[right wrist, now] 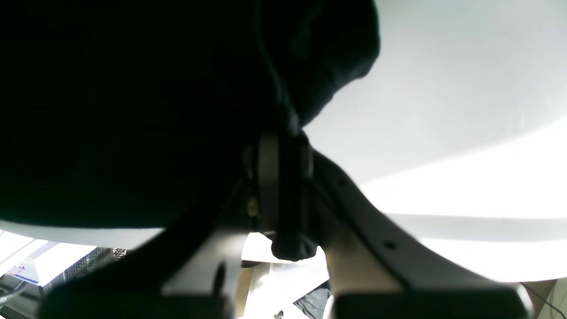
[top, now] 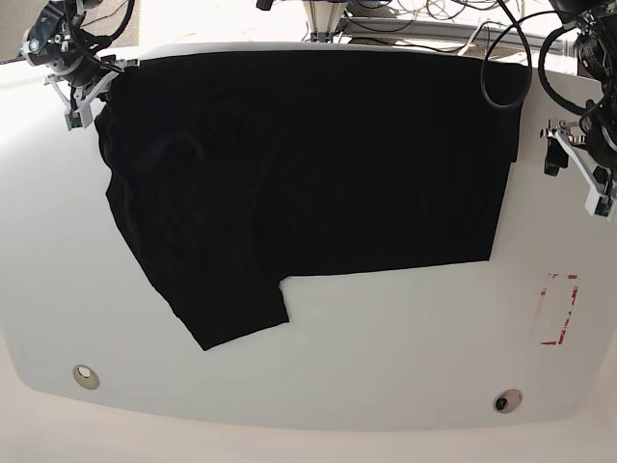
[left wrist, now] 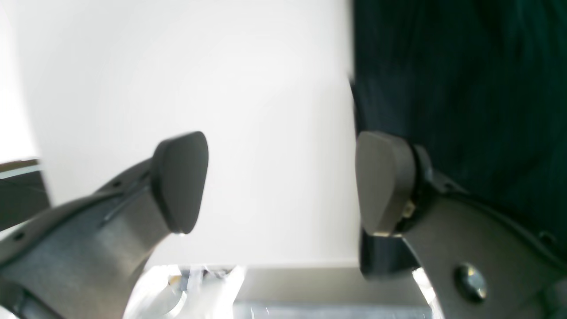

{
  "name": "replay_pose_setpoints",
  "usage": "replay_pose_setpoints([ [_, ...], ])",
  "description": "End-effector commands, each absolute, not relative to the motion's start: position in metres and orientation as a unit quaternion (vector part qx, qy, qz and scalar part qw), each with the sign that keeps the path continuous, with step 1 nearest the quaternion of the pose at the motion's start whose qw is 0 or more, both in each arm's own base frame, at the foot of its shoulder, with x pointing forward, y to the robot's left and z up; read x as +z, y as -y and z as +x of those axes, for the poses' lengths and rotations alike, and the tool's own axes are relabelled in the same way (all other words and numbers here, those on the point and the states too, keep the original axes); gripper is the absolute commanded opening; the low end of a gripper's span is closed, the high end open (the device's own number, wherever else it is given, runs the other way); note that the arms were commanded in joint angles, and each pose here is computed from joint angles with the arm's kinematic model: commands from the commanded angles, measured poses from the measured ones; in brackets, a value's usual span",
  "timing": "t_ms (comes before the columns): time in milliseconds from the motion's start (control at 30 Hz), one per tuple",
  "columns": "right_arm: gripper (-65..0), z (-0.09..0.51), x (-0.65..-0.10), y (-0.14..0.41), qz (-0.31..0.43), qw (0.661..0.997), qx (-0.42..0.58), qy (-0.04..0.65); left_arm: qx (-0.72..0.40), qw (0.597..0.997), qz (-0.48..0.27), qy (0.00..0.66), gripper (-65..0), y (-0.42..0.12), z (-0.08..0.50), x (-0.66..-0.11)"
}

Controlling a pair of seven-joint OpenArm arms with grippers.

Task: Layout the t-shirt on the table in an organized manner, then fold the t-shirt properly
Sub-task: 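Release the left gripper and move it along the shirt side to grasp the hem corner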

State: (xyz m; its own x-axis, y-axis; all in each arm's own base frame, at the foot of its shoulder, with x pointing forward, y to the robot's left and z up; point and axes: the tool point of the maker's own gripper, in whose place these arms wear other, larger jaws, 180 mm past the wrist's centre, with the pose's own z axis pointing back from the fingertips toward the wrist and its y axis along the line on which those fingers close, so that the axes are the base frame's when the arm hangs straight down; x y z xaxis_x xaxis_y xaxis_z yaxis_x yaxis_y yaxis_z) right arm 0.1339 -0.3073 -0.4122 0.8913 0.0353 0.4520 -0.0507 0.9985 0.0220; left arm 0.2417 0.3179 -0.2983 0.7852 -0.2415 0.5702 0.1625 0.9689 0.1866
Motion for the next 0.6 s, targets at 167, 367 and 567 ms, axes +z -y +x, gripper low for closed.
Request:
replay_pose_setpoints([
  [167,-60.4,0.143,-0.402,0.312,0.008,0.968,0.030,0.250,-0.115,0.911,0.022,0.396,-16.1,-0.263,0.331,-0.256],
  [367,-60.4,0.148,-0.400,0.312,0.008,0.966,0.030,0.255,-0.120,0.917,-0.011,0.380,-16.2,-0.230,0.369,-0.272],
  [567,-60.4,0.150,-0.400,0.311,0.009,0.966,0.028,0.257,-0.112,0.929,-0.012,0.353,-16.2,-0.216,0.392,-0.307],
])
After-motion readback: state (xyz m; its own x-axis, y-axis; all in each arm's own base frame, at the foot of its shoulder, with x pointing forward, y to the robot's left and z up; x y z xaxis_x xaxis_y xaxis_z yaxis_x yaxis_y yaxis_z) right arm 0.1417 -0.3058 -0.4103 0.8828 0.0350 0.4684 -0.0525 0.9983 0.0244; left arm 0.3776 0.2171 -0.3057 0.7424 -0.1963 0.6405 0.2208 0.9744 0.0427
